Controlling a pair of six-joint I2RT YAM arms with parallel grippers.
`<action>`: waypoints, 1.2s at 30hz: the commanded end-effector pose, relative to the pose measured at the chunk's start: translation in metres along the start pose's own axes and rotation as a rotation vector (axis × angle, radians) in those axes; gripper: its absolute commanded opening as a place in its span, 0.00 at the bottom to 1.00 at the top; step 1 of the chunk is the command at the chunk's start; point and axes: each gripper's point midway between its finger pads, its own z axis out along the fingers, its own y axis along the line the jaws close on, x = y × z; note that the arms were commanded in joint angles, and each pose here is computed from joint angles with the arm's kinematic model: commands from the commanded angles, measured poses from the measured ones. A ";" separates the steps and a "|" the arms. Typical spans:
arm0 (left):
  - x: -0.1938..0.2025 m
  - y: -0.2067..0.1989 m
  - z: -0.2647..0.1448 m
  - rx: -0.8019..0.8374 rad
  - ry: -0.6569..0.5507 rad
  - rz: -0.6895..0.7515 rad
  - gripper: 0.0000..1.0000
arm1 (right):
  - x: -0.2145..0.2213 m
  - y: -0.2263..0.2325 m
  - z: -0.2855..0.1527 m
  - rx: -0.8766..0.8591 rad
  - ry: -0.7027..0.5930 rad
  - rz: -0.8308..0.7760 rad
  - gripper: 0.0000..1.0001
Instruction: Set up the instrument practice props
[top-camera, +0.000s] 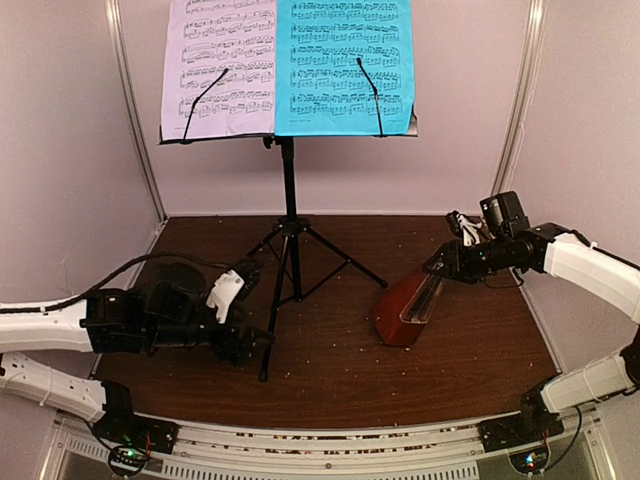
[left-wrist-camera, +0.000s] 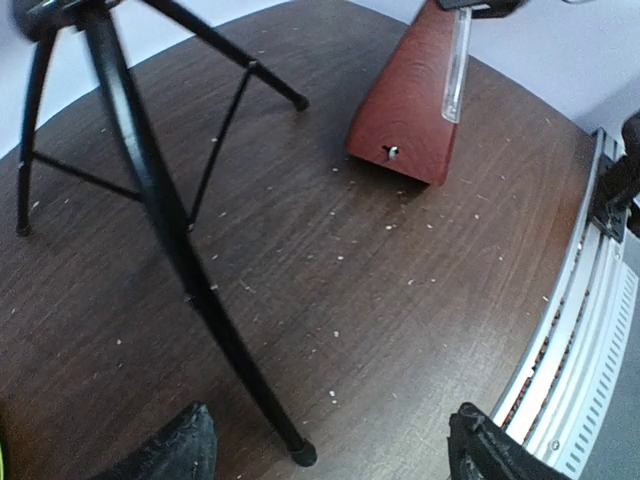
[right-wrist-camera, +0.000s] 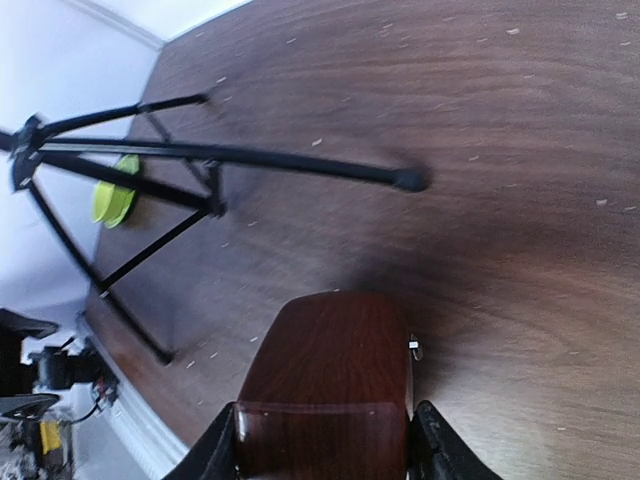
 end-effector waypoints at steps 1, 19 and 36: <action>-0.032 -0.034 0.011 0.045 -0.086 0.134 0.83 | -0.002 0.066 -0.020 -0.346 -0.039 -0.114 0.20; -0.008 -0.097 0.059 0.202 -0.028 0.281 0.88 | 0.065 0.135 -0.008 -0.555 0.144 -0.409 0.01; 0.025 -0.110 0.107 0.226 -0.003 0.248 0.87 | 0.060 0.141 0.018 -0.573 0.161 -0.373 0.00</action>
